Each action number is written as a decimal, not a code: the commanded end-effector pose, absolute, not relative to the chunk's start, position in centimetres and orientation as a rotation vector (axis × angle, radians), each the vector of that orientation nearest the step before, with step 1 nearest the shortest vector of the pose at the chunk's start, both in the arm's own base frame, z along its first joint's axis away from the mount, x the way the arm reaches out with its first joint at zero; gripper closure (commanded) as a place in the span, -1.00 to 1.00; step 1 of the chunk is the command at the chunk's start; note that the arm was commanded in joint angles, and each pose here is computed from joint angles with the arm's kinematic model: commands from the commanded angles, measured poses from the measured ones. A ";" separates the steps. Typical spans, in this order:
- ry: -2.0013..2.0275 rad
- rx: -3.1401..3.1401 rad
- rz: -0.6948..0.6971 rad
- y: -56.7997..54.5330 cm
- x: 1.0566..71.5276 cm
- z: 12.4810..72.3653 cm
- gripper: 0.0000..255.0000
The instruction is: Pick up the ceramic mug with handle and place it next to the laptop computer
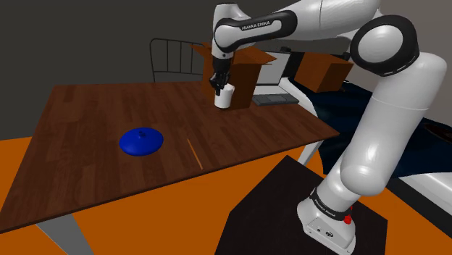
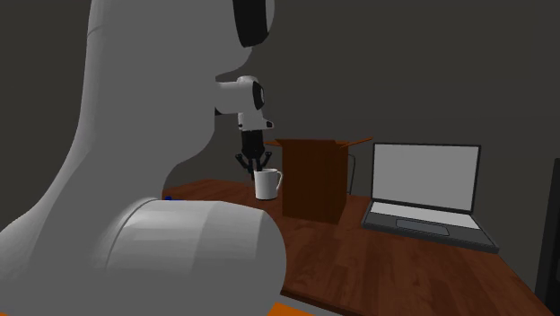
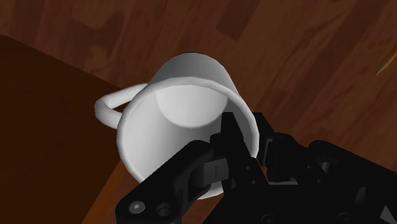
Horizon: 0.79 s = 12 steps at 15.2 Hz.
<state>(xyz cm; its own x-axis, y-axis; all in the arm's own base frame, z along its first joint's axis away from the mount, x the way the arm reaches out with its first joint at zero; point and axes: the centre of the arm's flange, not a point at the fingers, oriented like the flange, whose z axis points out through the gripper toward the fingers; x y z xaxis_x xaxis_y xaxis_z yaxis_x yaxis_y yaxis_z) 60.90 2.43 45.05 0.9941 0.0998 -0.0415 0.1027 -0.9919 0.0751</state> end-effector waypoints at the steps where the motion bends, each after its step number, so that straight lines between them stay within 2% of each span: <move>1: 0.156 3.060 -0.058 2.4 60.9 46.1 1.00; 12: 0.156 3.060 -0.058 2.4 60.9 52.0 1.00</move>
